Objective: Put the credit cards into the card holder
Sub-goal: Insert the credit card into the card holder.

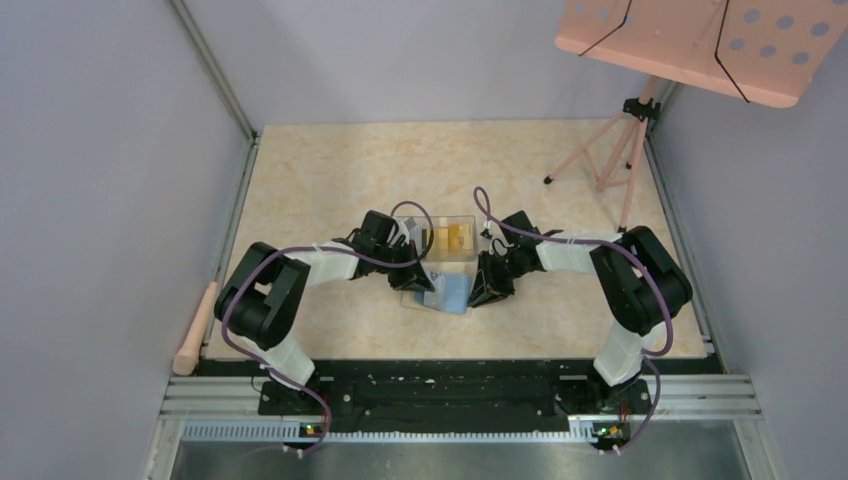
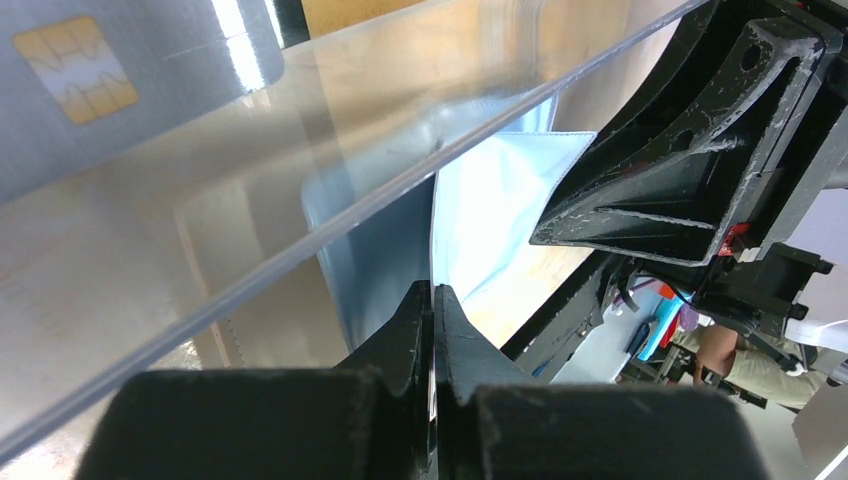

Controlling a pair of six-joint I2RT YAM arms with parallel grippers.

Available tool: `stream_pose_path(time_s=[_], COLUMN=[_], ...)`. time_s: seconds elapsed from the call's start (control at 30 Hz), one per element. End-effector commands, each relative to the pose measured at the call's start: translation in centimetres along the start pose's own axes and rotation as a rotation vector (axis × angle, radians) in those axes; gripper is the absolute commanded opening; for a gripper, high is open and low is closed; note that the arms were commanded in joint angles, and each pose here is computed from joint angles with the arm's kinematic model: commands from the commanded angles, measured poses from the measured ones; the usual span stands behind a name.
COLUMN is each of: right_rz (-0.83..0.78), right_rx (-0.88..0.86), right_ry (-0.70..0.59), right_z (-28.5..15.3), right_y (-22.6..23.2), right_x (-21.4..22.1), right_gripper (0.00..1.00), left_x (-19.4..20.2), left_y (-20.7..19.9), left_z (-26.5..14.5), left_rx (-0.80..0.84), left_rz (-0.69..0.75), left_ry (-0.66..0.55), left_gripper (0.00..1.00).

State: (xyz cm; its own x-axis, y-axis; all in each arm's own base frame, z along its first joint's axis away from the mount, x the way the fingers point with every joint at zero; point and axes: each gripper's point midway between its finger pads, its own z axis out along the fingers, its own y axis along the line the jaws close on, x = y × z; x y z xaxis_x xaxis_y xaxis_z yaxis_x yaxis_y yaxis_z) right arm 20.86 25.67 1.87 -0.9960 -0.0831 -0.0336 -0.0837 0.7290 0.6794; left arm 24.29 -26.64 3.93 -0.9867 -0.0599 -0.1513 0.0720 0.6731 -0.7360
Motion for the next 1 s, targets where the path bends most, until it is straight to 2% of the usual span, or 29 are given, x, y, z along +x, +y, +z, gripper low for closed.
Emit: stream_pose_path(time_s=[0.0,0.27,0.5,0.53,0.67,0.73,0.87,0.97], right_rz=[-0.029,-0.029,-0.029,-0.032,-0.034,-0.035,-0.035,-0.034], right_rx=[0.02,0.021,0.022,0.02,0.021,0.022,0.023,0.023], right_ry=[-0.001,0.0,-0.004,-0.004,-0.004,-0.005,-0.005,-0.004], right_z=[0.4,0.5,0.4,0.4,0.4,0.3,0.3,0.4], right_y=[-0.6,-0.6,-0.6,-0.5,-0.5,-0.5,-0.5,-0.5], right_x=[0.0,0.0,0.0,0.0,-0.1,-0.1,-0.1,-0.1], right_gripper=[0.2,0.2,0.19,0.19,0.19,0.19,0.19,0.19], left_x=[1.5,1.5,0.7,0.7,0.6,0.5,0.1,0.2], left_y=[1.2,-1.7,-2.8,-2.6,-1.8,-1.6,-1.2,-0.6], left_z=[0.3,1.5,1.8,1.9,1.7,1.3,0.3,0.1], left_rx=[-0.044,0.054,0.069,0.061,0.001,-0.04,-0.119,-0.173], left_rz=[-0.027,0.075,0.101,0.102,0.116,0.134,0.162,0.164], left_ry=[0.038,0.102,0.095,0.098,0.105,0.099,0.07,0.078], left_gripper=[0.0,0.0,0.01,0.05,0.34,0.44,0.53,0.54])
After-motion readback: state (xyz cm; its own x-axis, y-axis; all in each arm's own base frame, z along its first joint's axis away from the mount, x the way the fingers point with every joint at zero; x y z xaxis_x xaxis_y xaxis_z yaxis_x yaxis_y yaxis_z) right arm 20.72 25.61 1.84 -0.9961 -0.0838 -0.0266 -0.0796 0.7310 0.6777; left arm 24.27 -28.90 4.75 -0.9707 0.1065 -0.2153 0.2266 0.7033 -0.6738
